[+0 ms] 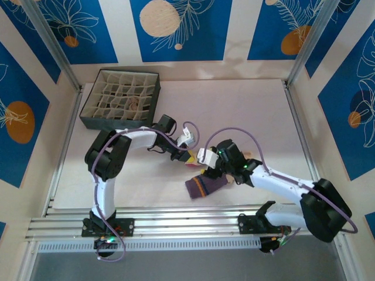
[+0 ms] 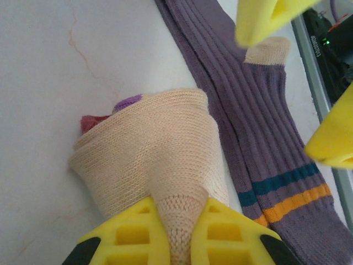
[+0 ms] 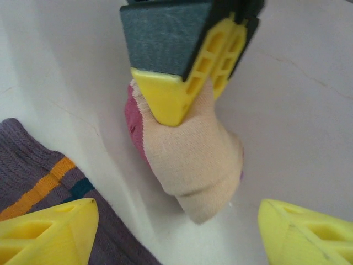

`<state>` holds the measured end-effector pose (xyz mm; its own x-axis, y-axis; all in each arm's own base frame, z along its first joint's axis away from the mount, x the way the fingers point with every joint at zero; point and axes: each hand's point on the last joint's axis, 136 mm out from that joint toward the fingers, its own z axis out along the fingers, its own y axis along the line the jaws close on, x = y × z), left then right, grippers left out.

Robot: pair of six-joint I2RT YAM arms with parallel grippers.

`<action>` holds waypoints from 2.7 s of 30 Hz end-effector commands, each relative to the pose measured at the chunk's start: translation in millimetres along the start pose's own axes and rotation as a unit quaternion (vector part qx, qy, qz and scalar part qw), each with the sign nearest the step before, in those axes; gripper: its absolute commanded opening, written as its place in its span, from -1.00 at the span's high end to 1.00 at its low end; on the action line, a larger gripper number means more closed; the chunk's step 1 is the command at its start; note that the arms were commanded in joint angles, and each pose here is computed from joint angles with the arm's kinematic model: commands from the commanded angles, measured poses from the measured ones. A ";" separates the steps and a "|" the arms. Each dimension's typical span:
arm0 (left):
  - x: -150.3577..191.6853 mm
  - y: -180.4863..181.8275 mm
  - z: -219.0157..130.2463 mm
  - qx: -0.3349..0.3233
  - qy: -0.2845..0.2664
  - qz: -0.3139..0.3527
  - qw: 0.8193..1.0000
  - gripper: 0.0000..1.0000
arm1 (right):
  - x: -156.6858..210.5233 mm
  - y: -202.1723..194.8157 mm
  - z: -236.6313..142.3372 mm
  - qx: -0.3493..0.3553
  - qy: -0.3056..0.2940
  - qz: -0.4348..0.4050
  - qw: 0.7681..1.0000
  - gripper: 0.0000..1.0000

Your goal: Roll the socks

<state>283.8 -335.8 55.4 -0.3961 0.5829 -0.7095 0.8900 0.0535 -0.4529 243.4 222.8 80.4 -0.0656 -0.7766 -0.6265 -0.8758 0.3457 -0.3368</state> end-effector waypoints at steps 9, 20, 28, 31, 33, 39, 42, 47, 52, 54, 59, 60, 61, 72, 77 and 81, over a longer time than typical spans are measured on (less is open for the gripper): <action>18.6 -1.3 7.1 0.038 0.026 -0.079 0.996 1.00 | -11.4 -26.1 37.4 0.039 0.014 -0.110 0.993 -0.46; 14.2 3.4 5.4 0.043 0.019 -0.094 0.994 0.97 | 11.3 3.2 66.0 -0.058 0.054 -0.114 0.990 -0.39; -5.4 9.0 -9.9 -0.009 -0.013 -0.063 0.998 0.62 | 7.6 4.4 70.1 -0.081 0.089 -0.090 0.989 1.00; -25.1 17.5 -37.3 -0.099 -0.077 -0.016 0.992 0.27 | -8.9 -2.9 60.2 -0.065 0.070 -0.060 0.994 1.00; -40.9 15.9 -59.4 -0.139 -0.128 0.004 0.982 0.10 | -22.0 -8.1 50.0 -0.059 0.051 -0.029 0.997 1.00; -82.8 -21.0 -112.0 -0.175 -0.238 0.087 0.951 -0.21 | -59.1 -20.6 16.2 -0.076 0.008 0.074 0.994 1.00; -92.2 -46.5 -127.3 -0.173 -0.267 0.126 0.939 -0.25 | -79.5 -25.0 -3.4 -0.099 -0.025 0.113 0.988 1.00; -101.8 -86.7 -142.2 -0.137 -0.316 0.173 0.923 -0.31 | -121.6 -27.5 -43.2 -0.165 -0.108 0.158 0.967 1.00; -106.0 -111.0 -148.8 -0.097 -0.342 0.183 0.916 -0.36 | -158.9 -18.8 -82.9 -0.250 -0.188 0.165 0.935 1.00; -105.3 -115.3 -148.5 -0.087 -0.339 0.183 0.919 -0.37 | -168.6 -13.8 -94.9 -0.276 -0.209 0.158 0.925 1.00; -108.5 -141.4 -152.6 -0.039 -0.333 0.211 0.918 -0.36 | -181.3 2.2 -114.1 -0.335 -0.234 0.145 0.901 1.00; -109.4 -147.6 -154.8 -0.028 -0.332 0.220 0.917 -0.35 | -182.2 5.5 -116.6 -0.347 -0.235 0.144 0.897 1.00; -110.6 -154.8 -156.4 -0.016 -0.329 0.229 0.916 -0.32 | -183.5 8.6 -121.0 -0.359 -0.239 0.142 0.891 1.00; -123.2 -198.3 -174.6 0.055 -0.314 0.274 0.907 0.19 | -204.3 29.1 -160.9 -0.484 -0.282 0.122 0.819 1.00; -127.1 -206.5 -179.1 0.072 -0.308 0.281 0.906 0.78 | -214.0 21.7 -161.8 -0.494 -0.290 0.120 0.811 1.00; -131.2 -206.0 -186.0 0.061 -0.312 0.282 0.905 1.00 | -219.0 0.7 -138.8 -0.444 -0.269 0.143 0.843 0.33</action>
<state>192.8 -274.3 327.2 -0.0117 -0.0640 -0.9979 0.9723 -0.2338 0.0036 185.3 313.2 303.5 -0.3172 -0.3043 -0.8982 -0.8883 -0.2364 0.3937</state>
